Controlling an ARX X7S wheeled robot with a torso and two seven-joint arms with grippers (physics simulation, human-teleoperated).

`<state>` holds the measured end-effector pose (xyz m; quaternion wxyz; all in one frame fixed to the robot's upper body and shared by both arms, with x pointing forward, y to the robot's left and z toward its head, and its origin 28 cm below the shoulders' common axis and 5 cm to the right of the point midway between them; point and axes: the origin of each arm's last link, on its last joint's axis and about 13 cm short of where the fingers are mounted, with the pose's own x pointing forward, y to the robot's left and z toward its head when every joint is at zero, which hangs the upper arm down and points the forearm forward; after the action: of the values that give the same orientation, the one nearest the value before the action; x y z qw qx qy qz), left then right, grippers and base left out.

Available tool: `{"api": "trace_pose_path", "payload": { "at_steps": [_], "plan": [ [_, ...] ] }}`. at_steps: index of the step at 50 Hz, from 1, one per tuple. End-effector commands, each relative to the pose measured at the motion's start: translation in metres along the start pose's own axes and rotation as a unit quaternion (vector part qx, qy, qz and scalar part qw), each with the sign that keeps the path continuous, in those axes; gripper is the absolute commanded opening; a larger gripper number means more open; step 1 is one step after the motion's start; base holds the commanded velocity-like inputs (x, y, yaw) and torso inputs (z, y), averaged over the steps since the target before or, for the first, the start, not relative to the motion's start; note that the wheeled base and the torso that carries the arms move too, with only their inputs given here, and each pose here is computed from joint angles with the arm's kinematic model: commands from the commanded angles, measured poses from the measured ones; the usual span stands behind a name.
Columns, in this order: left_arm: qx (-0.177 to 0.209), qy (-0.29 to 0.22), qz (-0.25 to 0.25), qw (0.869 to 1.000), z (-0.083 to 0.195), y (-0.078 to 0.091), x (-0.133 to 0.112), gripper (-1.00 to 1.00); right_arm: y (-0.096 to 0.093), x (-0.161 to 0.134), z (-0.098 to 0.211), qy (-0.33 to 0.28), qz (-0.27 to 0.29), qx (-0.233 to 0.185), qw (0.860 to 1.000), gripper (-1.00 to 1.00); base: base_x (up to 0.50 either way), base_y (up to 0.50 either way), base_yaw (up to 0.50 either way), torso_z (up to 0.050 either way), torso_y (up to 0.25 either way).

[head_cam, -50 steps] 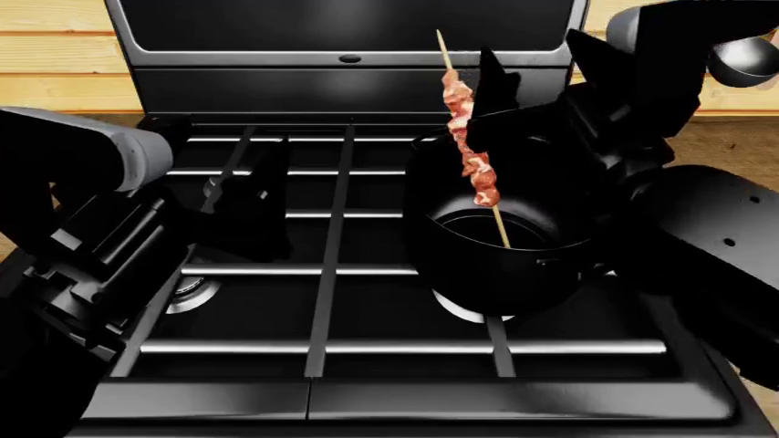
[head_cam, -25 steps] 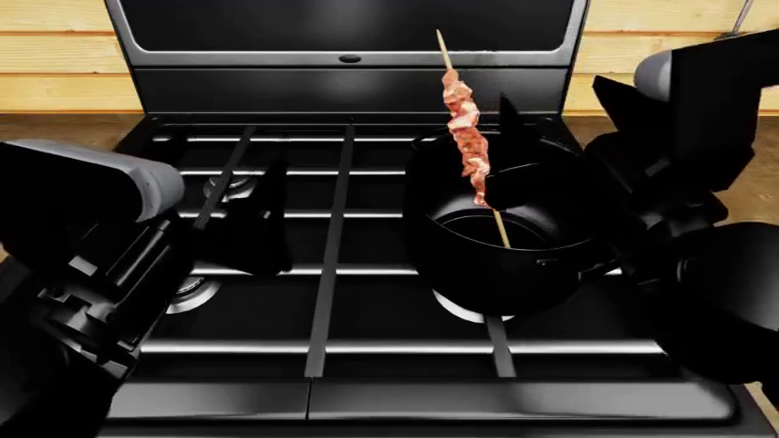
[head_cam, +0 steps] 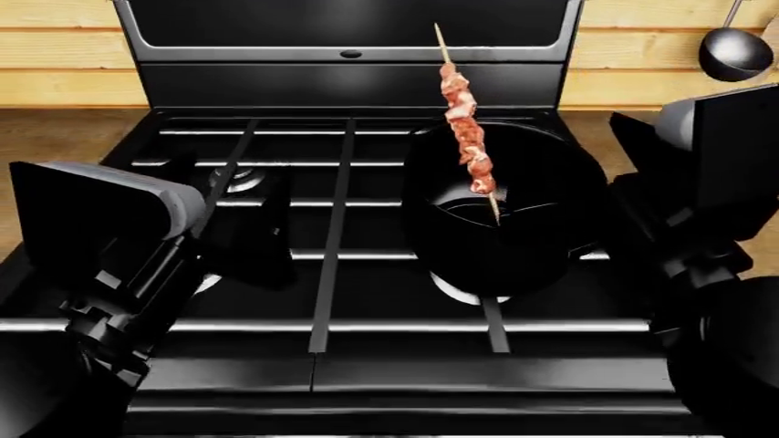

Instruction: Frozen meat rests on a plate on the counter. Retrieve the meat and place it in a pot on a burner. Then turn the burner on.

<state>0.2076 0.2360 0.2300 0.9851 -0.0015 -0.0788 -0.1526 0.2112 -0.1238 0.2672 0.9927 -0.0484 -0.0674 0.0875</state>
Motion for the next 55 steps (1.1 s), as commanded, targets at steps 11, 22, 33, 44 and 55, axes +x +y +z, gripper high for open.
{"api": "trace_pose_path", "payload": {
  "at_steps": [11, 22, 33, 44, 55],
  "plan": [
    [0.002, -0.001, 0.012, 1.000, -0.003, 0.000, 0.000, 1.00, 0.000, -0.010, -0.005, -0.001, -0.006, 0.007, 1.000, 1.00, -0.50, 0.00, 0.00, 0.000, 0.000],
    [-0.008, 0.007, 0.012, 1.000, -0.007, 0.000, 0.002, 1.00, 0.000, -0.009, -0.009, -0.002, -0.010, 0.015, 1.000, 1.00, -0.50, 0.00, 0.00, 0.000, 0.000],
    [-0.004, -0.002, 0.017, 1.000, -0.010, 0.001, 0.004, 1.00, 0.000, -0.007, -0.011, -0.002, -0.015, 0.013, 1.000, 1.00, -0.50, 0.00, 0.00, 0.000, 0.000],
    [0.003, -0.005, 0.022, 1.000, -0.015, 0.001, 0.004, 1.00, -0.001, -0.006, -0.013, 0.001, -0.018, 0.016, 1.000, 1.00, -0.50, 0.00, 0.00, 0.000, 0.000],
    [-0.007, -0.022, 0.039, 0.999, -0.024, 0.003, 0.005, 1.00, -0.003, -0.004, -0.018, 0.003, -0.035, 0.001, 0.999, 1.00, -0.14, 0.00, 0.00, 0.000, 0.000]
  ]
}}
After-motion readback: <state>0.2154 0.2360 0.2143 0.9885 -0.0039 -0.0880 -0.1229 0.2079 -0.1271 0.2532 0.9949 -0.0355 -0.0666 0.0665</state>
